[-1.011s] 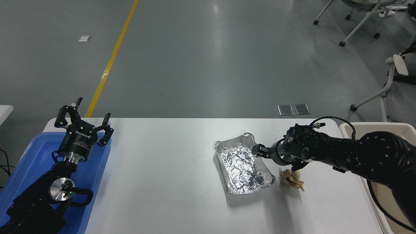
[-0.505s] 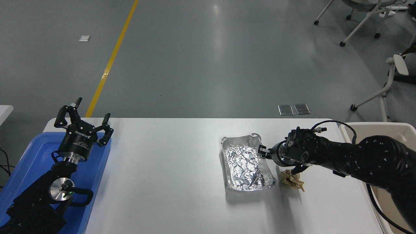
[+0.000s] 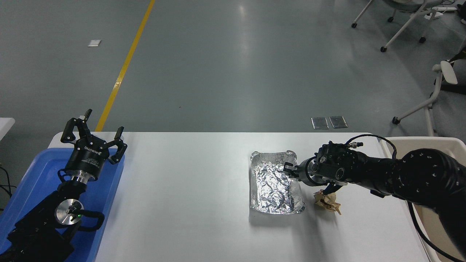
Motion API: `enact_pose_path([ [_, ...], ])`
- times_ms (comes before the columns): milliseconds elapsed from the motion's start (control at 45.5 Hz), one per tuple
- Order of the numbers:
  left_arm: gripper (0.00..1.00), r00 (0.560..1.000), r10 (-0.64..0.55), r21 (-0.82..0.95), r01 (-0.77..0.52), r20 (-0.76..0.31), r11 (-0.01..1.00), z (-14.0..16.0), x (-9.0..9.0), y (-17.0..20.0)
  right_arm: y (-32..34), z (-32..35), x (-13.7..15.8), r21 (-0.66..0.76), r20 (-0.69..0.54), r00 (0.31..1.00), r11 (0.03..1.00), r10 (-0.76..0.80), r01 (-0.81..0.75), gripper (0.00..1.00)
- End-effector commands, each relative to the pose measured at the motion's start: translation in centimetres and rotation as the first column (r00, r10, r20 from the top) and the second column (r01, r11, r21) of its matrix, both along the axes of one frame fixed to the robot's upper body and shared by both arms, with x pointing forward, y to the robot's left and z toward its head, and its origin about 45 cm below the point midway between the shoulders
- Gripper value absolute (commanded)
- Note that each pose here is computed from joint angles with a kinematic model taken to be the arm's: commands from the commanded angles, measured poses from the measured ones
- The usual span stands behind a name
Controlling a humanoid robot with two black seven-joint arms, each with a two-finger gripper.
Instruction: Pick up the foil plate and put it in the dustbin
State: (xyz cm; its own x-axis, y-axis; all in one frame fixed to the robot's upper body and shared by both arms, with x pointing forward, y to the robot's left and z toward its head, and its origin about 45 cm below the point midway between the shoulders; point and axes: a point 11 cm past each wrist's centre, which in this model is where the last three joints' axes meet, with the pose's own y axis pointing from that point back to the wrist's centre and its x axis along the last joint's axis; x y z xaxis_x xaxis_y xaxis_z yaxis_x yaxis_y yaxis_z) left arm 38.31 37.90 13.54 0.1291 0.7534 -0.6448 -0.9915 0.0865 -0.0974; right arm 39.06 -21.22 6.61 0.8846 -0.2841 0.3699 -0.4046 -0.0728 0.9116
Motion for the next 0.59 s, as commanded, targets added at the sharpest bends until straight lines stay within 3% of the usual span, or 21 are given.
enact_pose_path([
  [0,0.98,1.000,0.001,-0.001,-0.001,0.000,1.000,0.0,0.0,0.0,0.2,0.0,0.0,-0.011,0.011,0.998,0.998,0.057,-0.057,0.00],
  [286,0.98,1.000,0.001,-0.001,-0.001,0.000,1.000,0.0,0.0,0.0,1.4,2.7,1.9,-0.004,0.043,0.994,0.995,0.097,-0.097,0.00],
  [571,0.98,1.000,0.001,0.000,-0.001,0.001,1.000,0.0,0.0,0.0,4.3,9.8,4.4,0.044,0.041,0.981,0.981,0.189,-0.191,0.00],
])
